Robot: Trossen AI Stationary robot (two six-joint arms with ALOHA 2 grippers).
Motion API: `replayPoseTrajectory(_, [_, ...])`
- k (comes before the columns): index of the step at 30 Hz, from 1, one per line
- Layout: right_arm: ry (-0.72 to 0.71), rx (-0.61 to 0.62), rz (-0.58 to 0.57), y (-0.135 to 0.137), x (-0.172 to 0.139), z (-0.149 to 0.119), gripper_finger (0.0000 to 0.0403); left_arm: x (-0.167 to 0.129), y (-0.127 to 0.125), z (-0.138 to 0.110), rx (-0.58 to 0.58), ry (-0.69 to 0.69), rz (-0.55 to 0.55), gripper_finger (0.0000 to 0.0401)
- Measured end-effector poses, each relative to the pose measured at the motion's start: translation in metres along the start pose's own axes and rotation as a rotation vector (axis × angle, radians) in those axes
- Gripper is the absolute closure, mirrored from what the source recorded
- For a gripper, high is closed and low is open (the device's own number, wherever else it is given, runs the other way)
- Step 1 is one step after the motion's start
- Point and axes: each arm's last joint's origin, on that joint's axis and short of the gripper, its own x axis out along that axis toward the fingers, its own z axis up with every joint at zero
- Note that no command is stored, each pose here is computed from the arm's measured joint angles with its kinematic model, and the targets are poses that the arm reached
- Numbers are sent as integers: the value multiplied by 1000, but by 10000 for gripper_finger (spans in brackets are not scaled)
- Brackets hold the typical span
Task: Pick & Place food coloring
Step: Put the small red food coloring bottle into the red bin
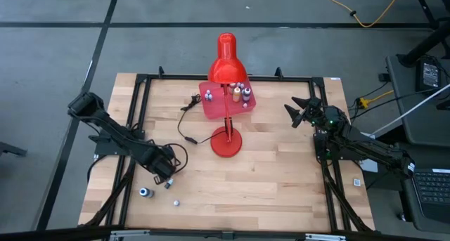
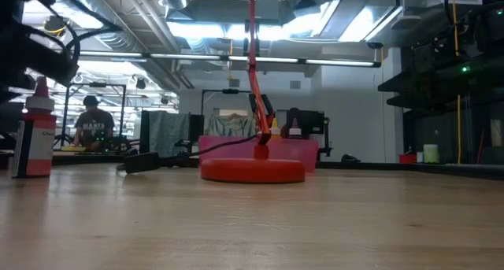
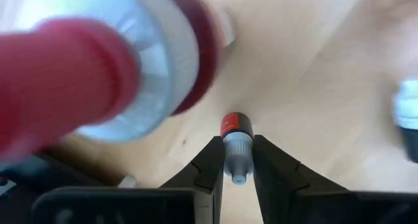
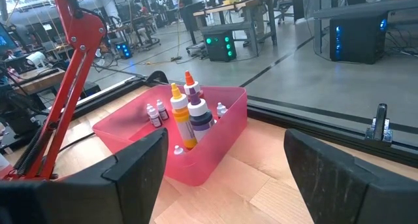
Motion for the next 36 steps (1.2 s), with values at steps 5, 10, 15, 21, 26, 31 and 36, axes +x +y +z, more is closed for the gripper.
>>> replayPoseTrajectory(5, [0,0,0,0,0,0,97,-20,4,-1,-6,-32,-64,339])
replayPoseTrajectory(10, [0,0,0,0,0,0,97,-43,14,-5,-9,-66,-134,341])
replayPoseTrajectory(15, [0,0,0,0,0,0,97,-70,30,-9,-24,-101,-202,342])
replayPoseTrajectory(21, [0,1,0,0,0,0,97,-106,55,-3,-69,-202,-264,343])
replayPoseTrajectory(26, [0,1,0,0,0,0,97,-138,79,14,-103,-293,-246,344])
replayPoseTrajectory(31, [0,1,0,0,0,0,97,-160,99,43,-114,-352,-204,344])
replayPoseTrajectory(36, [0,1,0,0,0,0,97,-165,120,88,-108,-337,-109,344])
